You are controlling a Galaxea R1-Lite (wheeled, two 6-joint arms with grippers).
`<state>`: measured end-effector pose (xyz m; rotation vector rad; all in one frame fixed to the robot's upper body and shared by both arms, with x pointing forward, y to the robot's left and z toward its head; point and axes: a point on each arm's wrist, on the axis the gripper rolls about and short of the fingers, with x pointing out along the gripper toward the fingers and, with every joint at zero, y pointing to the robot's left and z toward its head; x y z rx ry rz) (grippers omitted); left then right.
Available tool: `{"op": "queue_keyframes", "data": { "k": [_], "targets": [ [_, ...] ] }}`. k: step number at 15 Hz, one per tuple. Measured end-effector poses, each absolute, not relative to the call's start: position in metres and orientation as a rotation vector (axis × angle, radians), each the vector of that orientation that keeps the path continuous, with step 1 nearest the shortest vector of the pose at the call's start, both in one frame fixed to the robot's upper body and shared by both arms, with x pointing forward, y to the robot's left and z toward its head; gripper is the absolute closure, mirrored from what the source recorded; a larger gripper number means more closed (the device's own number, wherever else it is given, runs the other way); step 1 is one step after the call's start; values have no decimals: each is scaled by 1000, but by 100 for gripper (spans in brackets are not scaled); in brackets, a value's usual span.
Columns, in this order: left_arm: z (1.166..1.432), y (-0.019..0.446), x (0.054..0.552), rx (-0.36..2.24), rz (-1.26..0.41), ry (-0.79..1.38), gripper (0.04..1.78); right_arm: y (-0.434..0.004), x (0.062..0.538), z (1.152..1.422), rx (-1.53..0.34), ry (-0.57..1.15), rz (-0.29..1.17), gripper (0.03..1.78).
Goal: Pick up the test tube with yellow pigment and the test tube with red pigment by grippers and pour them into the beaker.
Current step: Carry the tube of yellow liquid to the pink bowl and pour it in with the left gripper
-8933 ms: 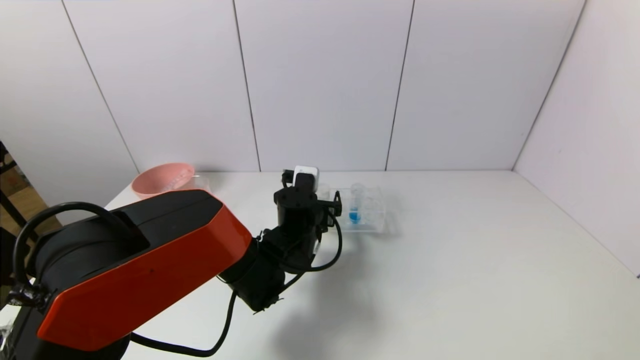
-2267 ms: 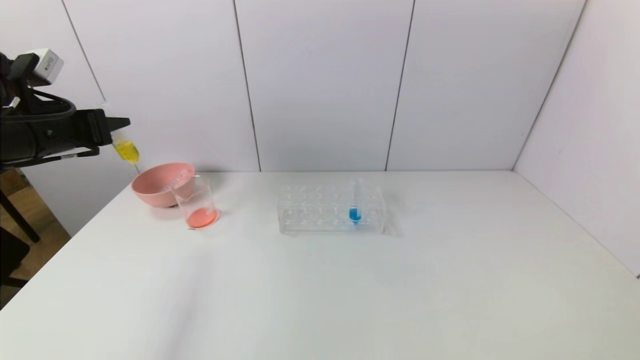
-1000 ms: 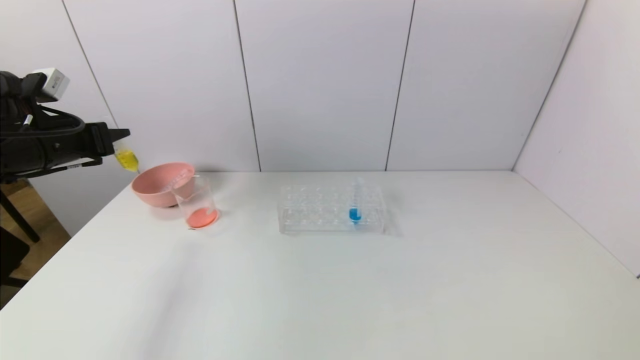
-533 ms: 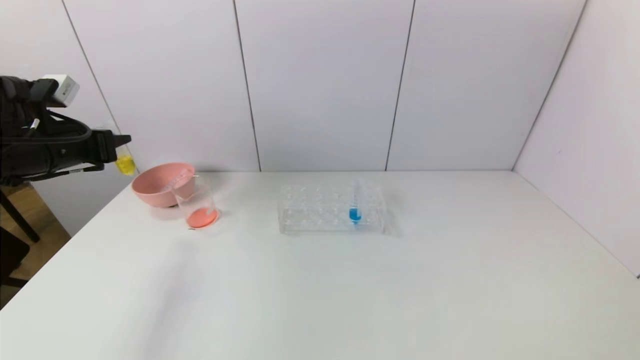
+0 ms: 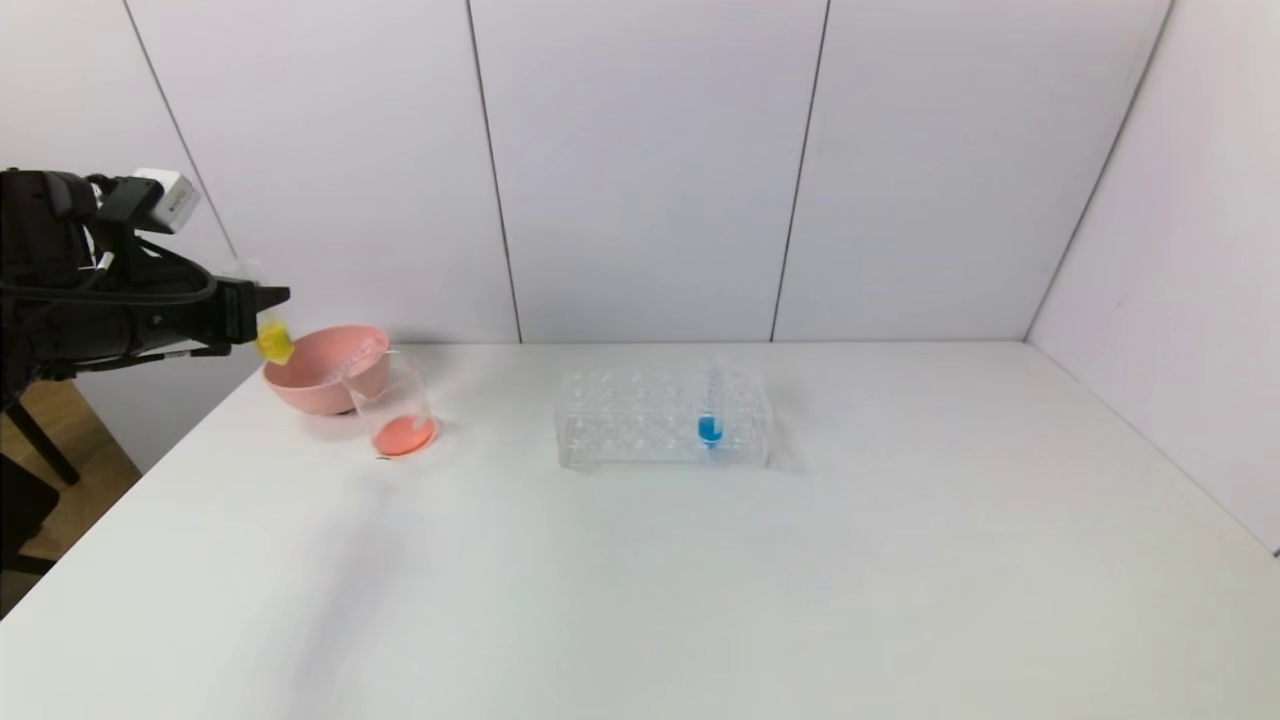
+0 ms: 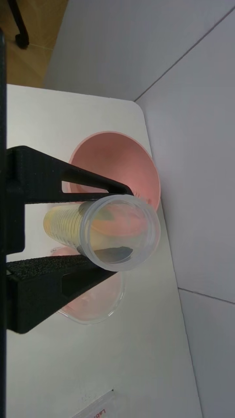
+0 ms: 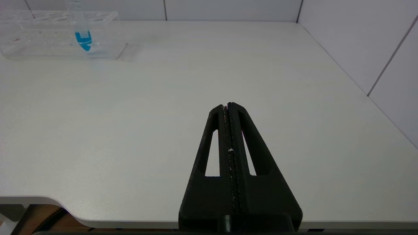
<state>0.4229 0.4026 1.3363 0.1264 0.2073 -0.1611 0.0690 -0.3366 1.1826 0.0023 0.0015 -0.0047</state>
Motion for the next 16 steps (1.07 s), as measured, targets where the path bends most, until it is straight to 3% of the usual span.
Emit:
{"op": "queue_keyframes", "data": {
  "k": [16],
  "targets": [
    [1343,425,436,429,-409,234,136,-337,69,1183,2,1,-5,170]
  ]
}}
